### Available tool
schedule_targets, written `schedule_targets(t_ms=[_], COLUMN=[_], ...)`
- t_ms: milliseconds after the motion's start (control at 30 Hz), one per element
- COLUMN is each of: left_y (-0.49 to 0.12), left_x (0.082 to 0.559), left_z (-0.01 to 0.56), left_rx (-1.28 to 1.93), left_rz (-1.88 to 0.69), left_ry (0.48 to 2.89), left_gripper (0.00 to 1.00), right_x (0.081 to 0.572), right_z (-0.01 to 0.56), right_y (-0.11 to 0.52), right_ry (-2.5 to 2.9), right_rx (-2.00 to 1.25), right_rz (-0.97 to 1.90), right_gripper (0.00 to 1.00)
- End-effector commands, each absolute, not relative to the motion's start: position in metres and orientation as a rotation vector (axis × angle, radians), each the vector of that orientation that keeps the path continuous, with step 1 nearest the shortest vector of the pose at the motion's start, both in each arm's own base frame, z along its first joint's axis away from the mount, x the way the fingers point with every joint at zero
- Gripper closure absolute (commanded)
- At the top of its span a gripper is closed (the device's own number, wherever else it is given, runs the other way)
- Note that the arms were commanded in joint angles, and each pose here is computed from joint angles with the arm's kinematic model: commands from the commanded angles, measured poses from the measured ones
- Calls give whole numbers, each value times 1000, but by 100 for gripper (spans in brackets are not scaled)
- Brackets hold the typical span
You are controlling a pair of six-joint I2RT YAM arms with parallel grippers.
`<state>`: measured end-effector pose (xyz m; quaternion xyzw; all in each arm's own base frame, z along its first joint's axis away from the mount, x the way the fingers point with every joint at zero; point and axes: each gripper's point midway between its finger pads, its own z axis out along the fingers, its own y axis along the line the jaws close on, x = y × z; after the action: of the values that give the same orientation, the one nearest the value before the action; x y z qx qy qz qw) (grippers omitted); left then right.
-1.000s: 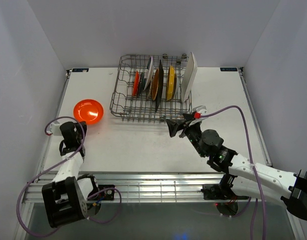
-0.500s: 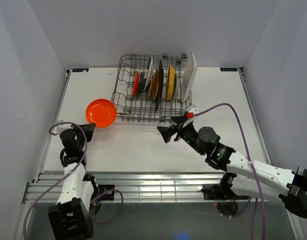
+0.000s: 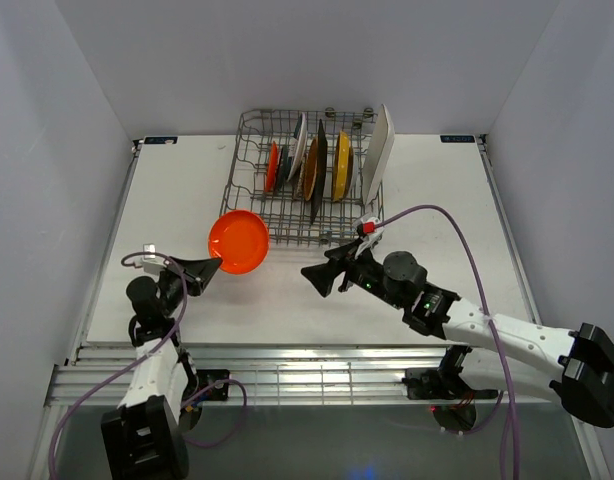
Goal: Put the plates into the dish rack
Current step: Insert the plate into the dish rack.
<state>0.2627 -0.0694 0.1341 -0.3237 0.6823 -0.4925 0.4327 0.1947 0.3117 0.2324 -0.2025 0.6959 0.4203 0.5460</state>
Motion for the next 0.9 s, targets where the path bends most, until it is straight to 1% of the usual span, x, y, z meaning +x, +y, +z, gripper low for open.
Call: schedule_targets(t_ms=[0, 300, 667, 767, 800, 867], left_y=[-87, -107, -133, -136, -137, -138], left_x=[249, 236, 232, 231, 230, 230], left_z=[159, 173, 175, 178, 178, 179], left_rx=[-642, -541, -444, -424, -417, -408], left_rz=[-1358, -1455, -1514, -1523, -1523, -1523], left_ry=[1654, 1670, 1722, 1720, 1717, 1717], left_gripper=[98, 98, 99, 99, 99, 99], right_x=[189, 198, 204, 207, 207, 208], right_z=[255, 257, 267, 265, 264, 260], right_y=[328, 338, 349, 352, 353, 356], right_ry=[1631, 1639, 1632, 1641, 1645, 1659], right_rx=[-425, -403, -409, -407, -407, -408], right_rz=[1147, 1149, 1154, 1152, 1154, 1153], right_gripper=[10, 10, 2, 10, 15, 17])
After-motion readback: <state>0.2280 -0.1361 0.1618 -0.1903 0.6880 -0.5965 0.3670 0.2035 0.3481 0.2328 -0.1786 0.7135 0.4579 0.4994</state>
